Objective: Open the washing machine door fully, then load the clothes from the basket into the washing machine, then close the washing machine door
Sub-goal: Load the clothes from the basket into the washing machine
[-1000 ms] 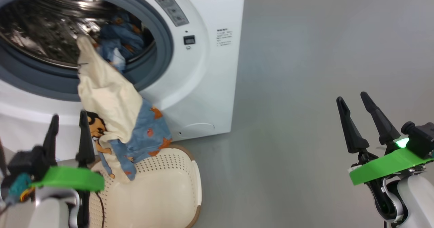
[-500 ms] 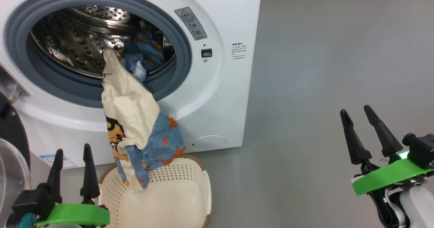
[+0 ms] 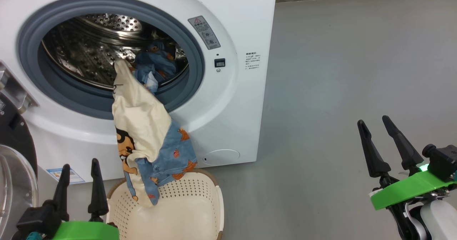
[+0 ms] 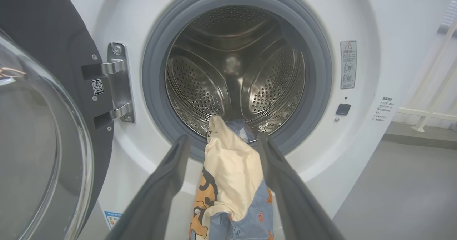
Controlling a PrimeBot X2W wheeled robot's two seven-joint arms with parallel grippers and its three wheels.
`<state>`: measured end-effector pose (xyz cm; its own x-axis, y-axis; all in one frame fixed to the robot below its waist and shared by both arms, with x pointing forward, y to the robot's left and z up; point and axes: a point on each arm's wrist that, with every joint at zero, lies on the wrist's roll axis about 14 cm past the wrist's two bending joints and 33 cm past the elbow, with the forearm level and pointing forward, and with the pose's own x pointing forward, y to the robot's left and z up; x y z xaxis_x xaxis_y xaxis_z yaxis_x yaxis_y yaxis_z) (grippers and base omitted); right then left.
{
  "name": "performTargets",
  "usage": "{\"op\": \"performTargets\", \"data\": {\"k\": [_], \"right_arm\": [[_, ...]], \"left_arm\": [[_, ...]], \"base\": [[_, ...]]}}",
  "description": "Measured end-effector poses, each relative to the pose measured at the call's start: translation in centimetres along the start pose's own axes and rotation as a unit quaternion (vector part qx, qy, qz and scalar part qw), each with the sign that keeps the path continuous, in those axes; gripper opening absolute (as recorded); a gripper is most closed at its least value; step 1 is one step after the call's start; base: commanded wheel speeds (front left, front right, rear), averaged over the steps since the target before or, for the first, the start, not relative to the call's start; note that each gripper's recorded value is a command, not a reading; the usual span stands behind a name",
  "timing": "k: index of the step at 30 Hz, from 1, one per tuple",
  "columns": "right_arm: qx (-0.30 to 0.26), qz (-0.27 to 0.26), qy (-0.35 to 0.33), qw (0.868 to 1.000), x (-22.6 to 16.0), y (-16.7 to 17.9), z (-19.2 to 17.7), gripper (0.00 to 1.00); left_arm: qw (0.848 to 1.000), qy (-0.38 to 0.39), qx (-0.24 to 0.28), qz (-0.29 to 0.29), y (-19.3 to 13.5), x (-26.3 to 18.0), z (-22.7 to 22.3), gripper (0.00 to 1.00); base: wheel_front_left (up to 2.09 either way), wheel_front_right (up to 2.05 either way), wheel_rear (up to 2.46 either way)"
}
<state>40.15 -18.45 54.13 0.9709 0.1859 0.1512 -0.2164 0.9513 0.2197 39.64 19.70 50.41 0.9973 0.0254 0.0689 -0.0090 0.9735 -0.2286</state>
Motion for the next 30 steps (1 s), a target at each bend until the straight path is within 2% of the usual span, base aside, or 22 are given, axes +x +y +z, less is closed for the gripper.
{"op": "performTargets", "data": {"k": [30], "right_arm": [[0.003, -0.005, 0.017, 1.0, -0.2, -0.3, -1.2, 1.0]], "left_arm": [[1.0, 0.008, -0.008, -0.002, -0.8, 0.4, -0.8, 1.0]], "base": [[0.0, 0.0, 0.0]]}}
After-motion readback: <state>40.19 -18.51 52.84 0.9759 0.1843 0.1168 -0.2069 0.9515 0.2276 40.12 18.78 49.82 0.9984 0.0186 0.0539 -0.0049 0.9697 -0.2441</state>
